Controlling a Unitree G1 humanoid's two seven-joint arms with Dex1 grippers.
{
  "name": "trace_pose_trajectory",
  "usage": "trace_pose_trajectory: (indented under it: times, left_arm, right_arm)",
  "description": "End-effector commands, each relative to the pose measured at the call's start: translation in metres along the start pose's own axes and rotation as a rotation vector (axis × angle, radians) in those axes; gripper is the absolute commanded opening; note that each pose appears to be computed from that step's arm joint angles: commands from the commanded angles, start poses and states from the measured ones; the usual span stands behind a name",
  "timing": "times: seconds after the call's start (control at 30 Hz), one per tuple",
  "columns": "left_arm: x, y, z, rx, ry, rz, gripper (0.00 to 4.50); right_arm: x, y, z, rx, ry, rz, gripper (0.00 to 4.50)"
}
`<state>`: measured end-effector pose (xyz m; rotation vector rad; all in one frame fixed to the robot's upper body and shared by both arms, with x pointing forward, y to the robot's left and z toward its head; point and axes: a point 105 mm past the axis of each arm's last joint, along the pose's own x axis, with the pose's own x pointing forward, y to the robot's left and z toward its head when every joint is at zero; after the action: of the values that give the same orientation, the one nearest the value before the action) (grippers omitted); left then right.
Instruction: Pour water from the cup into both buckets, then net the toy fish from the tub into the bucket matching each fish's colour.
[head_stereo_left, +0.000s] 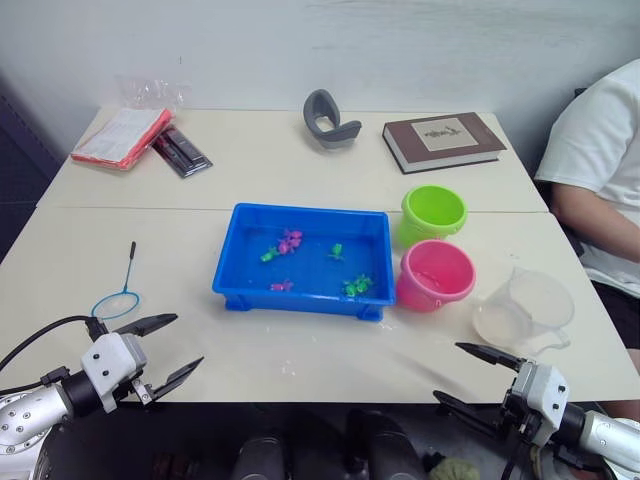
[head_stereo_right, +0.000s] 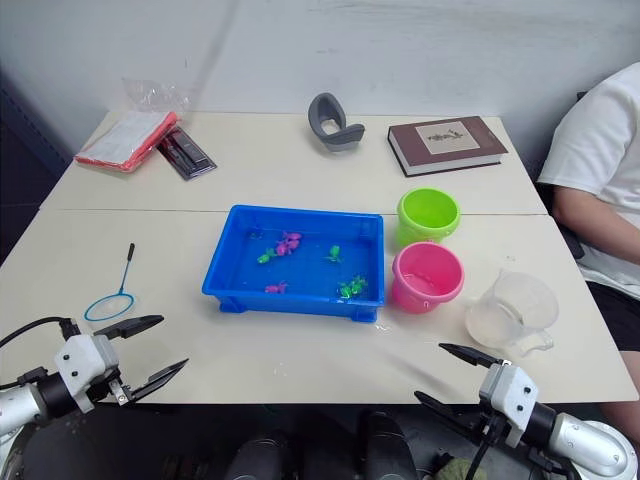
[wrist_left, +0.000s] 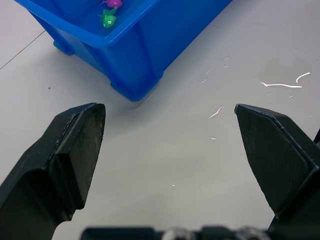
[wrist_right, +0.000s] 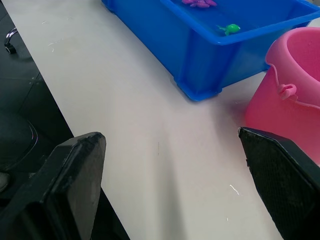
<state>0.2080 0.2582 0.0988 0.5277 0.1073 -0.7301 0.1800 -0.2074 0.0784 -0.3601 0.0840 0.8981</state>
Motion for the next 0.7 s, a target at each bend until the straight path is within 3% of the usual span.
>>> trace_pose_trajectory:
  times: [0.03,0.13,0.3,0.53,0.7]
  left_arm:
    - [0.005,-0.009,0.01,-0.09,-0.034,-0.1,4.47]
    - [0.02,-0.029,0.038,-0.234,-0.139,-0.292,4.47]
    - [0.037,-0.04,0.064,-0.233,-0.201,-0.401,4.47]
    - [0.053,-0.044,0.089,-0.181,-0.265,-0.473,4.47]
    - [0.064,-0.045,0.096,-0.14,-0.282,-0.516,4.47]
  right_arm:
    - [-0.012,-0.008,0.01,0.014,-0.048,-0.139,4.5]
    - [-0.061,-0.032,0.0,0.09,-0.013,-0.452,4.5]
    - [-0.113,-0.047,-0.016,0.186,0.016,-0.717,4.5]
    - [-0.138,-0.038,-0.052,0.361,0.065,-0.881,4.5]
    - [-0.111,-0.052,-0.07,0.451,0.021,-0.9,4.5]
